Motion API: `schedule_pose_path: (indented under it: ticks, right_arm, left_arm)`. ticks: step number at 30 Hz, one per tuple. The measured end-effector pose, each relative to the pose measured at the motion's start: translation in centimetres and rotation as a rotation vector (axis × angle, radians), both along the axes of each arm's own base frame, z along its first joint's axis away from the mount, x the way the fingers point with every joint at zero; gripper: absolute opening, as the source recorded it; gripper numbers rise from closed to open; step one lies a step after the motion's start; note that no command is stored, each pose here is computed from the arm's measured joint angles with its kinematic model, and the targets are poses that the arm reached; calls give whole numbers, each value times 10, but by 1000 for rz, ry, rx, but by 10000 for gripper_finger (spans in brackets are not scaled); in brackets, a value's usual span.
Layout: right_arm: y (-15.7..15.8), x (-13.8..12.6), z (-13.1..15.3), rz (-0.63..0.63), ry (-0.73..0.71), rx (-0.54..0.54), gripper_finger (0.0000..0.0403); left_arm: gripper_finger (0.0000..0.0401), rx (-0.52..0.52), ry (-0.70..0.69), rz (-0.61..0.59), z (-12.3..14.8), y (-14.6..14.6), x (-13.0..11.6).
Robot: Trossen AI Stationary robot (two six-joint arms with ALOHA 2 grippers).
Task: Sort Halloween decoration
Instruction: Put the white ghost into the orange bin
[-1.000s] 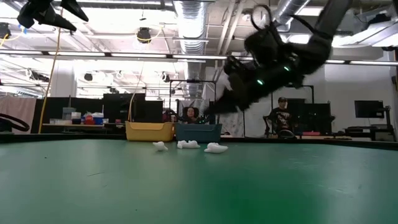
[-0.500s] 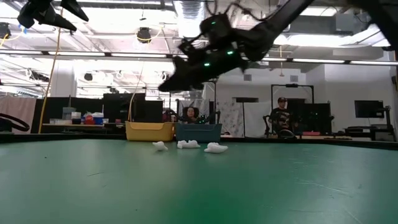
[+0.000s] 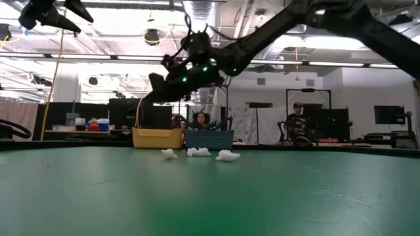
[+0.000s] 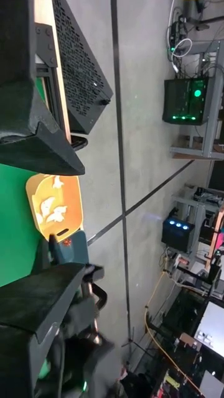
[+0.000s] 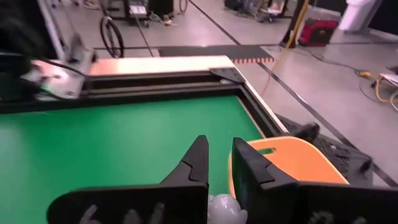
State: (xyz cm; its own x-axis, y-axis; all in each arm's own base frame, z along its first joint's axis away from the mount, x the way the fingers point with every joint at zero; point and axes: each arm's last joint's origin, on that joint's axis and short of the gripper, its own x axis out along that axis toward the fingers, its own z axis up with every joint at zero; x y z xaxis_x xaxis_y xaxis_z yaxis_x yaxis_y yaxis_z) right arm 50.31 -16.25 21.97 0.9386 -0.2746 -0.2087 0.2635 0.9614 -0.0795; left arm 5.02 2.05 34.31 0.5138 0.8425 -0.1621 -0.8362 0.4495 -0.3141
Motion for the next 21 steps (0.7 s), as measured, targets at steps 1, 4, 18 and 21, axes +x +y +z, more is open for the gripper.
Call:
schedule_pose_path:
  ticks: [1, 4, 18, 21]
  right_arm:
    - [-6, 2, -1, -9, 4, 1, 42]
    - [-23, 7, -6, -37, 16, 6, 42]
    - [-81, -5, -13, -167, -63, 200, 45]
    - [-83, -6, -13, -172, -63, 211, 53]
  left_arm:
    - [231, 0, -1, 0, 0, 0, 0]
    - [231, -1, -1, 0, 0, 0, 0]
    - [231, 2, 11, 2, -1, 0, 0]
    - [231, 2, 14, 3, -1, 0, -1]
